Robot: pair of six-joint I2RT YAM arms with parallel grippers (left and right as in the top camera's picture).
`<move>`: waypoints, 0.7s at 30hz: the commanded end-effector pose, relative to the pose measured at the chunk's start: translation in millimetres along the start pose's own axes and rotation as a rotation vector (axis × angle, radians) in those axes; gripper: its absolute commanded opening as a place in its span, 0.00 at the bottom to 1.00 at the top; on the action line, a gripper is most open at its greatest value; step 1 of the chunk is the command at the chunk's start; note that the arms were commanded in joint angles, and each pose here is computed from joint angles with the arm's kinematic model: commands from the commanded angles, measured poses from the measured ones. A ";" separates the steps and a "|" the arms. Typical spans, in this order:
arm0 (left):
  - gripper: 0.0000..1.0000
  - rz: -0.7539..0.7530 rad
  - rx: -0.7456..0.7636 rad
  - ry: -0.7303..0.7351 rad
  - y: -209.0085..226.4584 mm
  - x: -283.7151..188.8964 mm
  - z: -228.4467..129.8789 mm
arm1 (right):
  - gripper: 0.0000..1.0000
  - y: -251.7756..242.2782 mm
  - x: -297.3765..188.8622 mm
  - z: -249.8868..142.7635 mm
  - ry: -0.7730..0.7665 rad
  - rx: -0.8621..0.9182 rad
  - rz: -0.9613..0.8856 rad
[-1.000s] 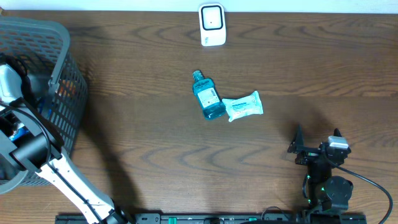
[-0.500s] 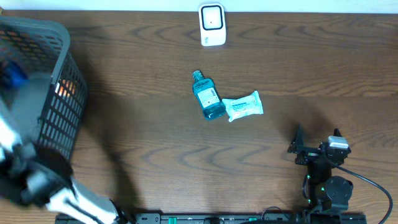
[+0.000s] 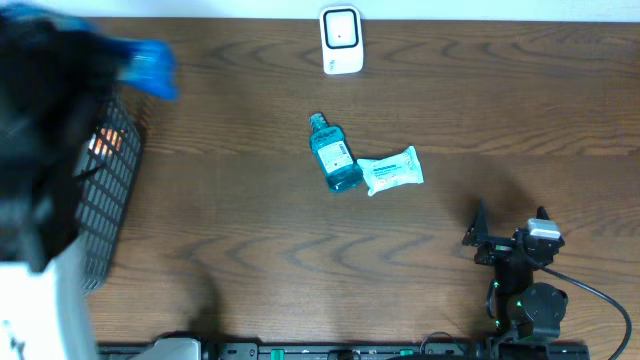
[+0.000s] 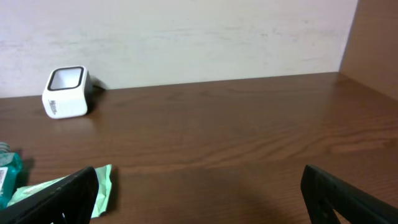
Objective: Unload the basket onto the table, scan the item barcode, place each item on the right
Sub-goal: 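Carry the Oreo pack under the scanner window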
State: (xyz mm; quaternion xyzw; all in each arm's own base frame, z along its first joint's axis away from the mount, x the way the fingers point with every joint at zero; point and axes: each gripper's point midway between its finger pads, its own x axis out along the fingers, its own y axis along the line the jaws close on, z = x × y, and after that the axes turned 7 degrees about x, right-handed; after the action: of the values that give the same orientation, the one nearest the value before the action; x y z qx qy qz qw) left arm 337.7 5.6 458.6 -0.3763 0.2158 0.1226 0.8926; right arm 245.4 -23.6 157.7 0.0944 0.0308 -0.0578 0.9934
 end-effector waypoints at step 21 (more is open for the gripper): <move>0.08 -0.444 1.246 0.912 -82.6 145.1 -501.1 | 0.99 -3.3 -0.3 0.4 -0.004 -0.012 -0.016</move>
State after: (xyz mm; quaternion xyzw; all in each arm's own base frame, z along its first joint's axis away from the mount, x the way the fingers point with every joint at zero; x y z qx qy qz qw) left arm 372.3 -378.4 129.7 0.0629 0.5409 -0.2716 0.7935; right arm 245.4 -23.6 157.7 0.0942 0.0308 -0.0578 0.9934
